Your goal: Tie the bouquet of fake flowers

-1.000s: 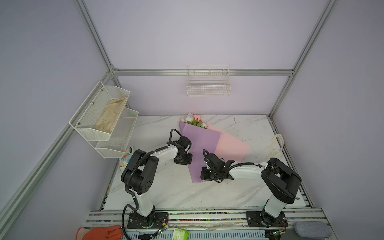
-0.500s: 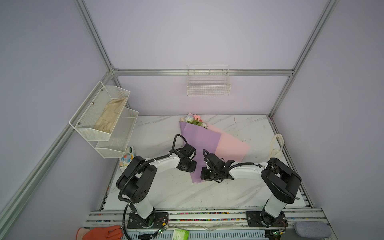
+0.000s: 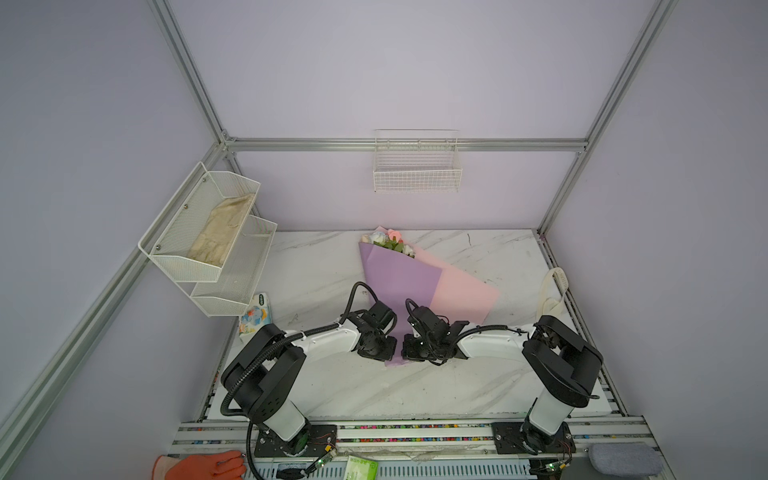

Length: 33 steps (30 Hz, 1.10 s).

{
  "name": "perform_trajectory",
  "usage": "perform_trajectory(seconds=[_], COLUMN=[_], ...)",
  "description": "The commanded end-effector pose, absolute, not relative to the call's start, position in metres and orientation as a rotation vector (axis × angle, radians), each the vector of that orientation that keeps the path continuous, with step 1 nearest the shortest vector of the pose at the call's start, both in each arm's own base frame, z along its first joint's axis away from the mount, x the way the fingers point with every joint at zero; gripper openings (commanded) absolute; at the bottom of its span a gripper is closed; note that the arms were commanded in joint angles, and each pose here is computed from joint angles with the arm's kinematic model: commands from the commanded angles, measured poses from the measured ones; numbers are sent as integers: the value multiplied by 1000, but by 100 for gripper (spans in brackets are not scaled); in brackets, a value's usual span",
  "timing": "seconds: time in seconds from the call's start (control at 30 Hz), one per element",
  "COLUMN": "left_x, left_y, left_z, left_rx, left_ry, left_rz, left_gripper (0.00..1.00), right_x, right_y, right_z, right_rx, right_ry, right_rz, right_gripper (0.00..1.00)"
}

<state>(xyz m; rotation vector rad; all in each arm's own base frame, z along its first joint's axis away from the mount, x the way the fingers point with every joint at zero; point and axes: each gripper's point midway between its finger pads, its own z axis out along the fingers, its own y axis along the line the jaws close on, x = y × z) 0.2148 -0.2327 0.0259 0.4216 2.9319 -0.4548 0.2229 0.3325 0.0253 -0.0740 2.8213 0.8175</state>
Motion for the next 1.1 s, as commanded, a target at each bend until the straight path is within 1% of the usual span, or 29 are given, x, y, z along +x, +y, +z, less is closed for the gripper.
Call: perform_trajectory(seconds=[0.0,0.1,0.13,0.17,0.23,0.43,0.57,0.67,0.87,1.07], left_x=[218,234,237,238,239,250,248,242,243,255], left_y=[-237,-259,-266,-271,-281,-302,-319,-329,-339,-353], left_z=[39,47,46,44,41,53,54,54,55,82], left_rx=[368,397,413,417,441,510,559,594,618,613], left_ry=[2918,2878,2875,2881,2877,2818,2819,2811,2794,2705], left_rz=[-502,-577,-606,-624,-675,-757,-829,-866,-888,-951], left_gripper=[1,1,1,1,1,1,1,2,4,8], right_x=[218,225,228,231,241,255,256,257,260,269], right_y=[311,314,313,310,297,233,175,146,115,102], right_z=[9,21,28,34,52,87,76,73,53,43], right_rx=[-51,-24,-2,28,109,344,571,661,712,712], right_ry=[2888,2854,2837,2823,2777,2653,2621,2583,2634,2662], right_rz=[657,692,703,719,759,791,744,727,672,632], right_gripper=[0,7,11,15,18,29,37,43,46,48])
